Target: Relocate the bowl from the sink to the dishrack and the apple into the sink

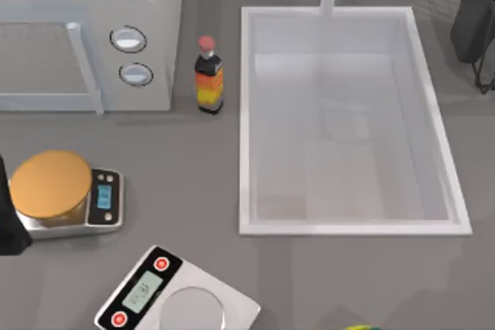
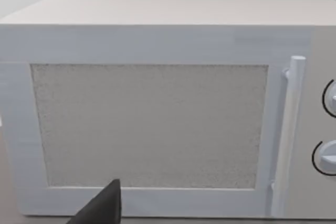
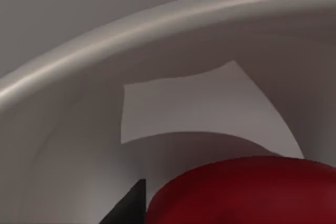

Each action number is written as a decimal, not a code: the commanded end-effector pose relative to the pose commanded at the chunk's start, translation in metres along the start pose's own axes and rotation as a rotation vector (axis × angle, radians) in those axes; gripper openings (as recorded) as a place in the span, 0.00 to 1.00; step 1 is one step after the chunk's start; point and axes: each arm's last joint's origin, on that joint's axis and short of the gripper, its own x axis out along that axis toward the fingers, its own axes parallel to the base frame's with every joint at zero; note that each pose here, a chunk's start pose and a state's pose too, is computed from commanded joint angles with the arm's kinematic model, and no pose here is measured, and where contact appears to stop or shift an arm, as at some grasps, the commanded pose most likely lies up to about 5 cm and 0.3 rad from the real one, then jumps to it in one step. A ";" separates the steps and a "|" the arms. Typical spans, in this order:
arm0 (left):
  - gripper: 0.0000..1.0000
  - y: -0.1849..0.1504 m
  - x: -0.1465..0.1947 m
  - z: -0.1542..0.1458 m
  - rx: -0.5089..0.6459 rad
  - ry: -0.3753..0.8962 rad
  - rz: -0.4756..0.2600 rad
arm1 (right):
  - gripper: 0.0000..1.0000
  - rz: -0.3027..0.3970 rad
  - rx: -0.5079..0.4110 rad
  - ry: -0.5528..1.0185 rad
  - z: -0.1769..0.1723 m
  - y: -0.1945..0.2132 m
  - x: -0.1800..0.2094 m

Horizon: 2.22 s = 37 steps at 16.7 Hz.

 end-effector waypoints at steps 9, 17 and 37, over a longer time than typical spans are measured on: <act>1.00 0.000 0.000 0.000 0.000 0.000 0.000 | 0.00 -0.015 0.031 -0.093 0.015 -0.003 -0.052; 1.00 0.000 0.000 0.000 0.000 0.000 0.000 | 0.00 -0.016 0.031 -0.096 0.012 -0.001 -0.125; 1.00 0.000 0.000 0.000 0.000 0.000 0.000 | 0.00 -0.292 -0.226 -0.985 0.104 0.157 -0.127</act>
